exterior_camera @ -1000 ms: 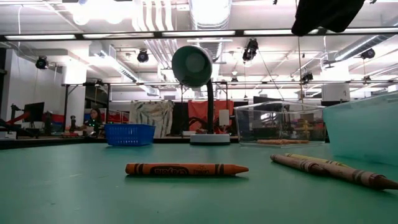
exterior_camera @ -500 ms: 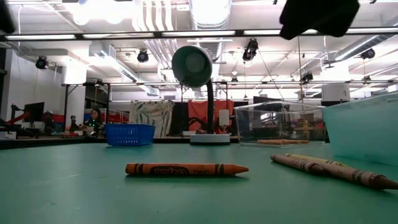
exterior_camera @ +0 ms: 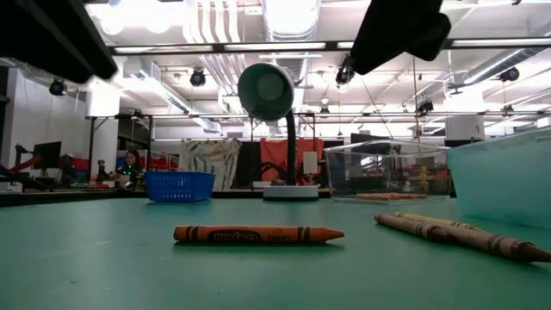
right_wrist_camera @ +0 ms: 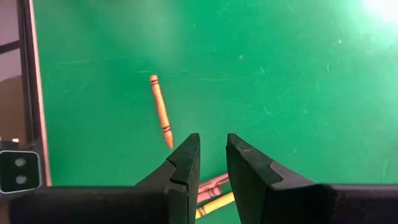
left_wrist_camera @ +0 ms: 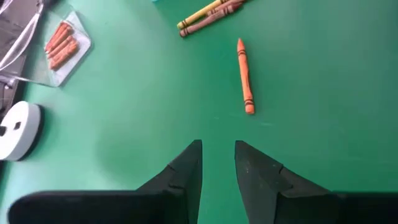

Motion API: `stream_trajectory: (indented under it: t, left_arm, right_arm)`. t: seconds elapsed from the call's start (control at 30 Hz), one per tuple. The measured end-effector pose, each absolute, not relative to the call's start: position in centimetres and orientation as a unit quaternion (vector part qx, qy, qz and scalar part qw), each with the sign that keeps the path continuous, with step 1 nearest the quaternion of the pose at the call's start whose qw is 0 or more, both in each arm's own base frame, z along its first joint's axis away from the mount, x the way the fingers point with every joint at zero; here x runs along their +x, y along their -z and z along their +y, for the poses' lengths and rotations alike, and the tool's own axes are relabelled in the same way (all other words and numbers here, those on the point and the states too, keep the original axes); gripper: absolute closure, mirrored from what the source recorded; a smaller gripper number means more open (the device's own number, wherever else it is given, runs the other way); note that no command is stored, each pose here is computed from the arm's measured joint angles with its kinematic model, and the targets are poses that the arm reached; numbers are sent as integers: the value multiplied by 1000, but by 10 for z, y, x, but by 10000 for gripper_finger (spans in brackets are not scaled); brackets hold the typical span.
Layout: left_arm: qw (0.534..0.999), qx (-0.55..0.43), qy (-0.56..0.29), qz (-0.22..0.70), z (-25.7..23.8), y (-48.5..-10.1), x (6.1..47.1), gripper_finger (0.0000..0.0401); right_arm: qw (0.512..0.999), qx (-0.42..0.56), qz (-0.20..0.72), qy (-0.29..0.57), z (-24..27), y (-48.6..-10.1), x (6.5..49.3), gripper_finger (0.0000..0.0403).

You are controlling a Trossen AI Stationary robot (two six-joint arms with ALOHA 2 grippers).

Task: Sort crayons
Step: Put the orange crayon into the transparent bin

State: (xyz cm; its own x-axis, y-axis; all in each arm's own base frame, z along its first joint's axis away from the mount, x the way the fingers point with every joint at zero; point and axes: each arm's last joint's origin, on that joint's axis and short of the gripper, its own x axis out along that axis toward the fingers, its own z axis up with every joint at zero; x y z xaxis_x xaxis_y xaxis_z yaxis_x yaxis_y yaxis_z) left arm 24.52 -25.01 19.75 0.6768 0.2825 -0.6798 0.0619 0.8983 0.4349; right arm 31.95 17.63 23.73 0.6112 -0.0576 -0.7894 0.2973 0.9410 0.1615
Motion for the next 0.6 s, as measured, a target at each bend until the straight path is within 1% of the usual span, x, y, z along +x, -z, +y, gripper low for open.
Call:
stream_trajectory:
  t: [0.1, 0.27, 0.37, 0.6]
  left_arm:
    - [893, 217, -58, 390, -246, -187, 248, 324]
    - [894, 230, -60, 380, -240, -181, 249, 324]
    - [897, 234, -72, 368, -237, -184, 248, 324]
    - [910, 235, -76, 334, -229, -198, 243, 324]
  right_arm:
    - [891, 123, 426, 98, 173, -238, 322, 335]
    - [908, 87, 403, 80, 174, -232, 334, 335]
    - [914, 59, 398, 56, 177, -221, 343, 335]
    - [906, -6, 422, 39, 186, -194, 360, 335]
